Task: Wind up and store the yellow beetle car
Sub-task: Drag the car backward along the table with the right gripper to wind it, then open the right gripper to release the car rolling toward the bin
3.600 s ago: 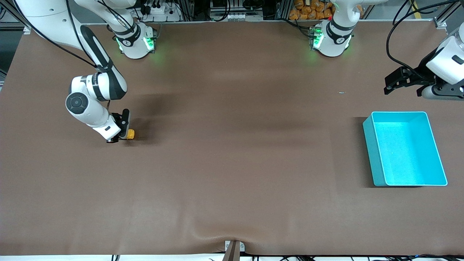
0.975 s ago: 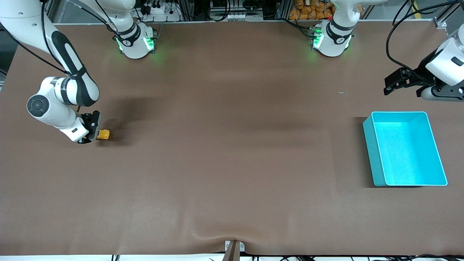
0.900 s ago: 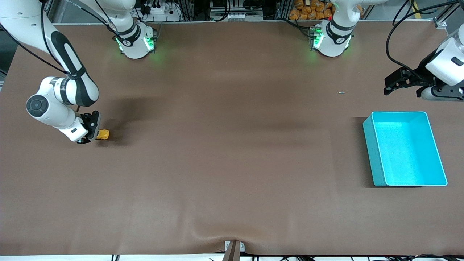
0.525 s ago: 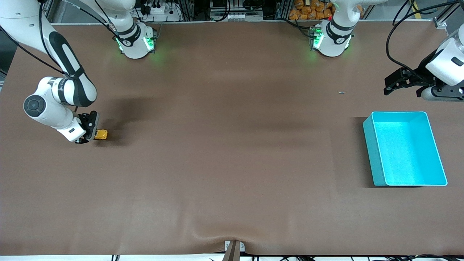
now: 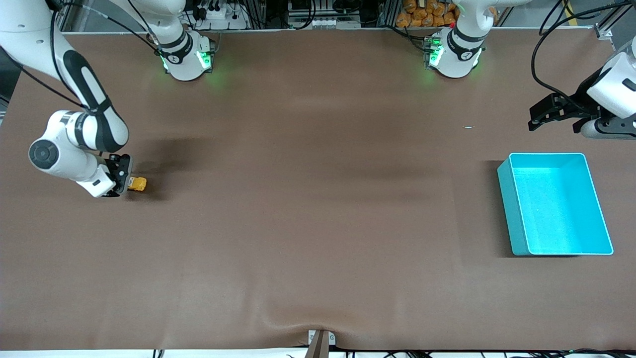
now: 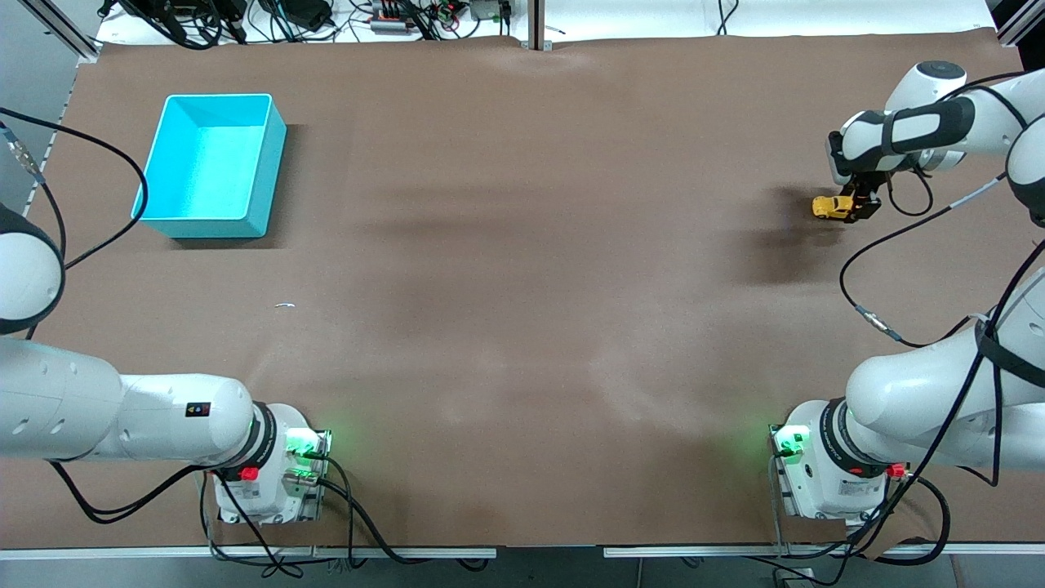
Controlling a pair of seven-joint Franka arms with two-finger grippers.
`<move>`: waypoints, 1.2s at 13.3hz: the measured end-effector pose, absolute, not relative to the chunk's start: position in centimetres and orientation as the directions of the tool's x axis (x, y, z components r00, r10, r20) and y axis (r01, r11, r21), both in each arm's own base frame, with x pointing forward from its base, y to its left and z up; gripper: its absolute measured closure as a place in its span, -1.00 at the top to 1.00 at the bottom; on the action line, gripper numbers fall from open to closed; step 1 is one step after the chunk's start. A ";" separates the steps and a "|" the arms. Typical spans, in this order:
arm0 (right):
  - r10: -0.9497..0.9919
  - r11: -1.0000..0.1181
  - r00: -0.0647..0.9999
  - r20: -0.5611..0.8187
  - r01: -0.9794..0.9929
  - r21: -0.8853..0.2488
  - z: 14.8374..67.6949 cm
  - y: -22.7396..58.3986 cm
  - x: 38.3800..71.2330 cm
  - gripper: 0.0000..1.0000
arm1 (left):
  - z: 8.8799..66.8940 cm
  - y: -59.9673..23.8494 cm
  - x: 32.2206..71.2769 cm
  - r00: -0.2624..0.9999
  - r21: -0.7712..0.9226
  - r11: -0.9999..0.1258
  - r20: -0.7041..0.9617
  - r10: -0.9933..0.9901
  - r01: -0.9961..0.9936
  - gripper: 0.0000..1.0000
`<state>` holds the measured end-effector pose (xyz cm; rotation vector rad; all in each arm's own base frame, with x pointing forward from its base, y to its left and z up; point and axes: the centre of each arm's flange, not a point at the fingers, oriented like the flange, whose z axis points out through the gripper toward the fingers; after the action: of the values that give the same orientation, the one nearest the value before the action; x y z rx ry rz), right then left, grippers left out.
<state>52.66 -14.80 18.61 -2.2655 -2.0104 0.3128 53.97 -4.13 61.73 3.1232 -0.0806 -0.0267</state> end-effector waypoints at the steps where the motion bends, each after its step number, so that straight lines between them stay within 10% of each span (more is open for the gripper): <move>1: 0.989 -0.136 0.118 -0.091 0.963 -0.234 19.5 -15.3 53.6 0.81 | 61.7 -4.1 54.0 0.999 0.018 -0.999 -0.017 -0.052 -0.051 1.00; 16: 0.984 -0.177 0.170 -0.052 0.944 -0.277 25.1 -16.4 57.3 1.00 | 61.5 -4.1 54.1 0.998 0.018 -0.999 -0.020 -0.051 -0.051 1.00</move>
<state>57.27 -16.37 25.05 -2.2574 -1.8876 0.3265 54.06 -4.11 61.55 3.1230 -0.0802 -0.0319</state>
